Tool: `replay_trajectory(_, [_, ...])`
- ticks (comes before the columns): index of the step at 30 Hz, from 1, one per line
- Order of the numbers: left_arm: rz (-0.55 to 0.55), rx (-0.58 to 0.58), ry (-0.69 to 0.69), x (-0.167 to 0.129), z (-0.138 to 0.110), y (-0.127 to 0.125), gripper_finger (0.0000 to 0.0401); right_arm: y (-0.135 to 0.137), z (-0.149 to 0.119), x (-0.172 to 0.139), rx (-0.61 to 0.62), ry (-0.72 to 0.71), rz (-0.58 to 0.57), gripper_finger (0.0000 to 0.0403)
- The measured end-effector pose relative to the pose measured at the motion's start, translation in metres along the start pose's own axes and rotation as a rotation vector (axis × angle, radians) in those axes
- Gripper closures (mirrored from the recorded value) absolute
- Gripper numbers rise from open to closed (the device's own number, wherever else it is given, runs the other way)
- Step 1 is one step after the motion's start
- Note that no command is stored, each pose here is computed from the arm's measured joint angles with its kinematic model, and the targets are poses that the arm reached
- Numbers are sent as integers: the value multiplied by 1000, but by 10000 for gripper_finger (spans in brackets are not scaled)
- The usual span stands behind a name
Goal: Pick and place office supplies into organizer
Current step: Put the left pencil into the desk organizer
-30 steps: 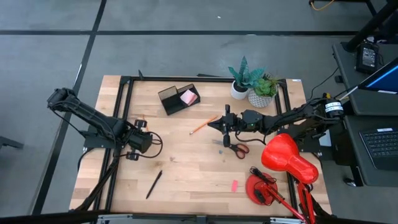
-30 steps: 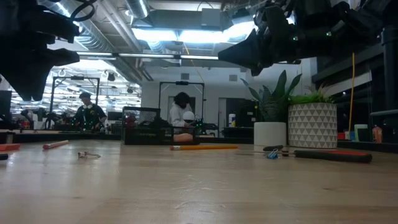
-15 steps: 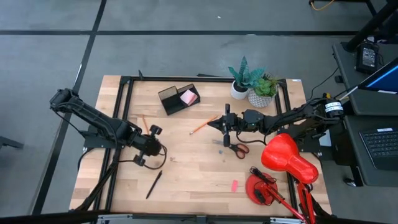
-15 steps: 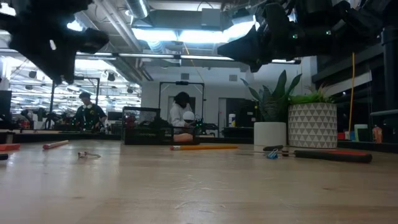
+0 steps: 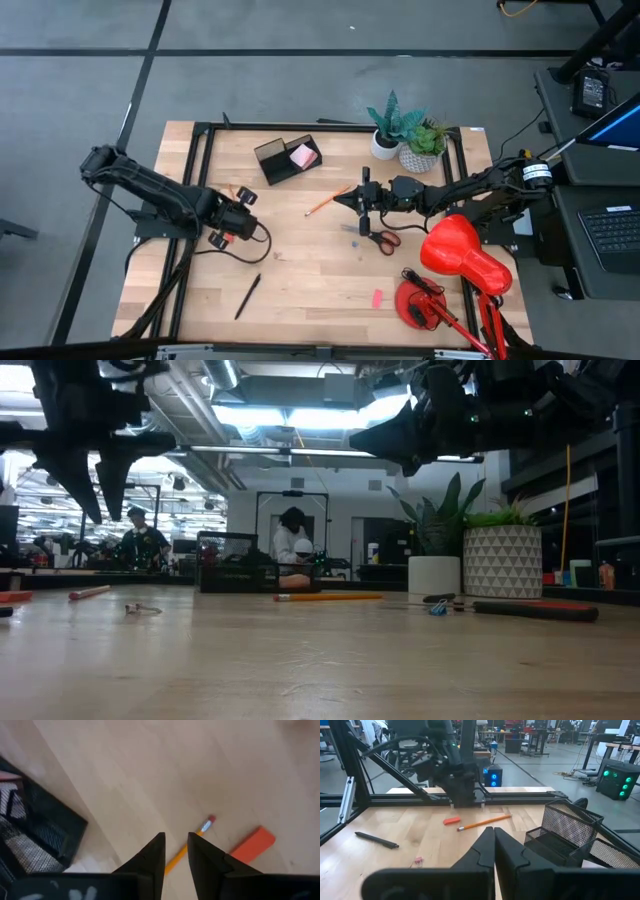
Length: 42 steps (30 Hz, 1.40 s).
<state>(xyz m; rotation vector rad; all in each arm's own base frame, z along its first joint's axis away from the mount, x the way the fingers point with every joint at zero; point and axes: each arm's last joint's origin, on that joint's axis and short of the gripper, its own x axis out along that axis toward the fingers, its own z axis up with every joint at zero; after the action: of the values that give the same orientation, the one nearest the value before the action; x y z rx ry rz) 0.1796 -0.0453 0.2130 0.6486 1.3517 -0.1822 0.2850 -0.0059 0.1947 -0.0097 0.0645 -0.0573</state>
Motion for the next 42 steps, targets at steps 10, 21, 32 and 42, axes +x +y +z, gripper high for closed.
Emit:
replay_trajectory(10, [-81, 38, 99, 24, -10, -4, 288, 0, -1, 0, -2, 10, 1, 396])
replay_trajectory(21, [-123, 43, 140, 44, -25, -4, 285, 0, -2, 0, -26, 23, 2, 396])
replay_trajectory(32, [-129, 63, 146, 57, -35, 5, 285, 1, -2, 0, -27, 23, 13, 396])
replay_trajectory(42, [-169, 93, 143, 61, -44, 19, 285, 1, -2, 0, -27, 23, 14, 396])
